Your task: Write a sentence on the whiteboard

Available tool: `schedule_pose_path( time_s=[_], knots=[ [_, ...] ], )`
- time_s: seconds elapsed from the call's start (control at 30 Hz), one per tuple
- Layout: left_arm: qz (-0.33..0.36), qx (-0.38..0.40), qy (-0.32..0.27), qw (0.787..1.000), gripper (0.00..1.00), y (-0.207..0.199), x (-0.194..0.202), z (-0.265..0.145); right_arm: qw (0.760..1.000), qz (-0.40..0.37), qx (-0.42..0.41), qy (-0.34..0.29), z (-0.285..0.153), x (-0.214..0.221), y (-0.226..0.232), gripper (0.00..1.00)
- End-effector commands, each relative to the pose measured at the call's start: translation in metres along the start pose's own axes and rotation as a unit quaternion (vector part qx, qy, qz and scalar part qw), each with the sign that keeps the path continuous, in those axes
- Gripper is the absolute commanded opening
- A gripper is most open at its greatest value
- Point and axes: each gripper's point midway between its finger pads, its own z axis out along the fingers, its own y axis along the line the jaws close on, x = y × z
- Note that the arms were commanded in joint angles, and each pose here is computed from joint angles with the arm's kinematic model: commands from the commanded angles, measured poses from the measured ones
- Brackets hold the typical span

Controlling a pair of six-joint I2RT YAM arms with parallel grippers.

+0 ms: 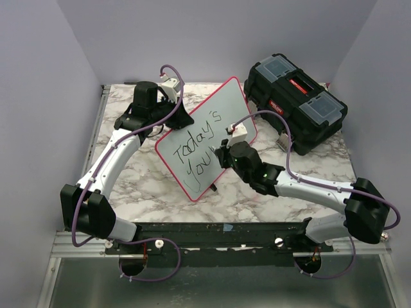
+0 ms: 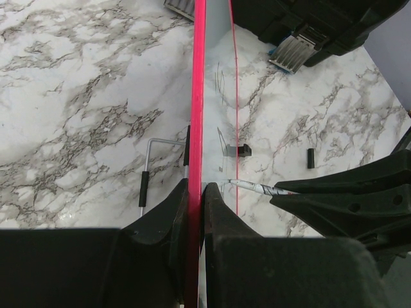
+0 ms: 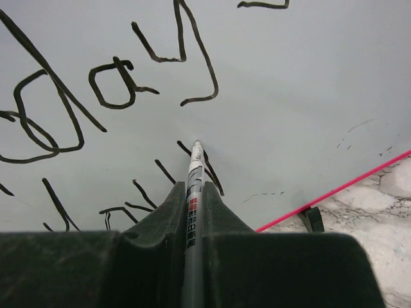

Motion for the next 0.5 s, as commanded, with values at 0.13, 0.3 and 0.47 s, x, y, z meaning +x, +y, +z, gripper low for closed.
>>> schedule_pose_path(
  time_s=[0.13, 0.3, 0.47],
  knots=[
    [0.026, -0.010, 0.031, 0.999, 0.00, 0.004, 0.018, 0.004, 1.000, 0.011, -0.022, -0.014, 0.012, -0.015, 0.018, 0.01],
    [0.026, -0.009, 0.031, 0.999, 0.00, 0.004, 0.018, 0.004, 1.000, 0.011, -0.009, -0.015, 0.012, -0.016, 0.013, 0.01],
    [0.025, -0.010, 0.032, 0.999, 0.00, 0.004, 0.018, 0.004, 1.000, 0.019, 0.003, -0.020, 0.004, -0.020, 0.006, 0.01]
  ],
)
